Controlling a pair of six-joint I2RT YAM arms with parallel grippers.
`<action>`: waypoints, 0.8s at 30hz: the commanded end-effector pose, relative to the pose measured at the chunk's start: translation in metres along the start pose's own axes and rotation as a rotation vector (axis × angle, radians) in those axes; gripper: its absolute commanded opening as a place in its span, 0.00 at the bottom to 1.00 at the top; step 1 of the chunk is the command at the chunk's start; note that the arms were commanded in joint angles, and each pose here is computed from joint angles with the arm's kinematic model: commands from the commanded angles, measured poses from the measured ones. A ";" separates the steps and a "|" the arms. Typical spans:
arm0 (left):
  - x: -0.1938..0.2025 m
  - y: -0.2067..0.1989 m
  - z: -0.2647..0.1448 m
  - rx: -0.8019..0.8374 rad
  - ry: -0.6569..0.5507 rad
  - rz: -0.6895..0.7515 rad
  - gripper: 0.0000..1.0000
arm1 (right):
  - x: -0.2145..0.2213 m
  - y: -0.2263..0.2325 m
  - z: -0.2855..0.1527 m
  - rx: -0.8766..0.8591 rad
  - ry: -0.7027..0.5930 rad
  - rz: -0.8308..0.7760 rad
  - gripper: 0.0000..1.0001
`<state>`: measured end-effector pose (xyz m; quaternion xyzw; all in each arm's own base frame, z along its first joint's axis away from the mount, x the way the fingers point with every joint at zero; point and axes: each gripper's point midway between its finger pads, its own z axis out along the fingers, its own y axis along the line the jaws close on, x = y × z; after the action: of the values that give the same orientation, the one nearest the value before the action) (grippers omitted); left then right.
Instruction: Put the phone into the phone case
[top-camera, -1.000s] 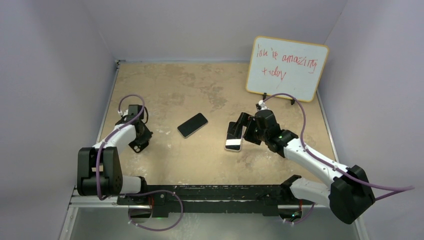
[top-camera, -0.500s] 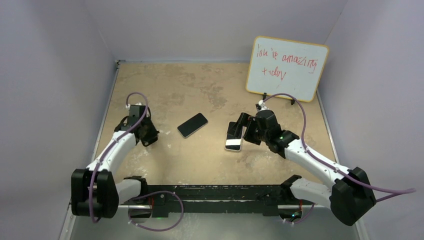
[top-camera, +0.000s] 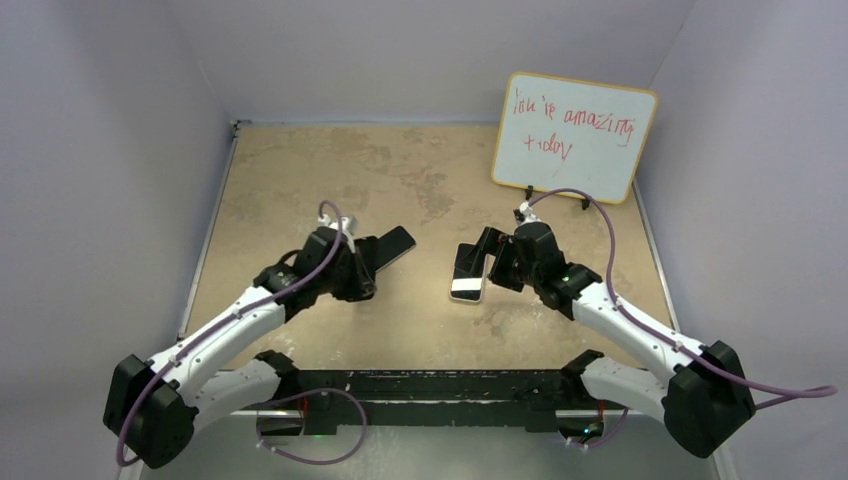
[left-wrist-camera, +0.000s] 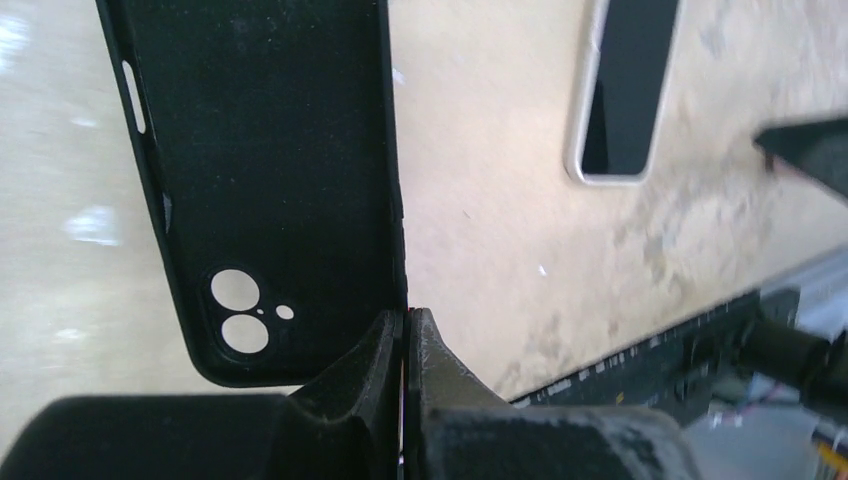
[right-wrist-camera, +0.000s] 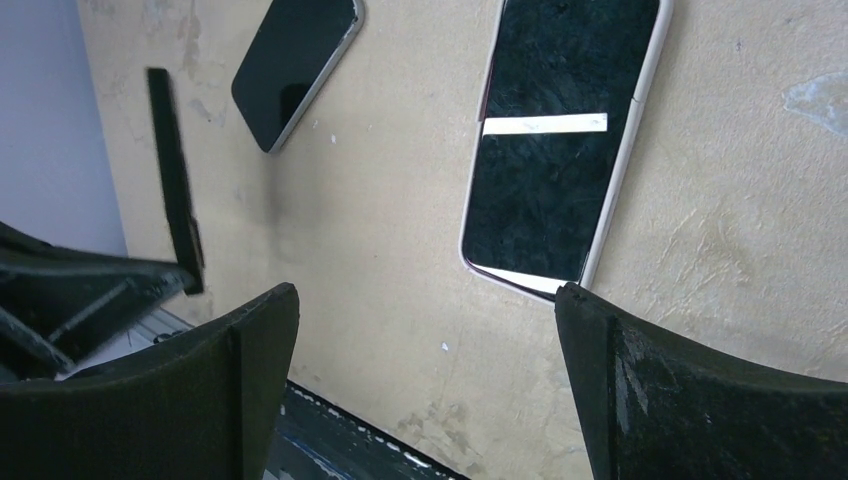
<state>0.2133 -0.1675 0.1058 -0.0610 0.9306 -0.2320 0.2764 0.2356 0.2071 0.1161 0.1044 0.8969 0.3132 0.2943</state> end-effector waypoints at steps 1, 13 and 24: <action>0.027 -0.036 0.012 0.076 0.030 0.053 0.00 | 0.002 -0.005 0.000 0.010 -0.001 0.007 0.97; 0.071 -0.075 0.056 0.102 0.127 0.168 0.19 | 0.001 -0.007 -0.001 0.025 -0.005 0.013 0.97; -0.008 -0.070 0.045 0.031 0.026 0.299 0.83 | 0.001 -0.004 -0.002 0.013 -0.003 0.008 0.97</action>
<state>0.2013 -0.2630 0.0832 0.0668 0.9389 -0.2258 0.2510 0.2337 0.2047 0.1119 0.1082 0.9002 0.3066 0.2897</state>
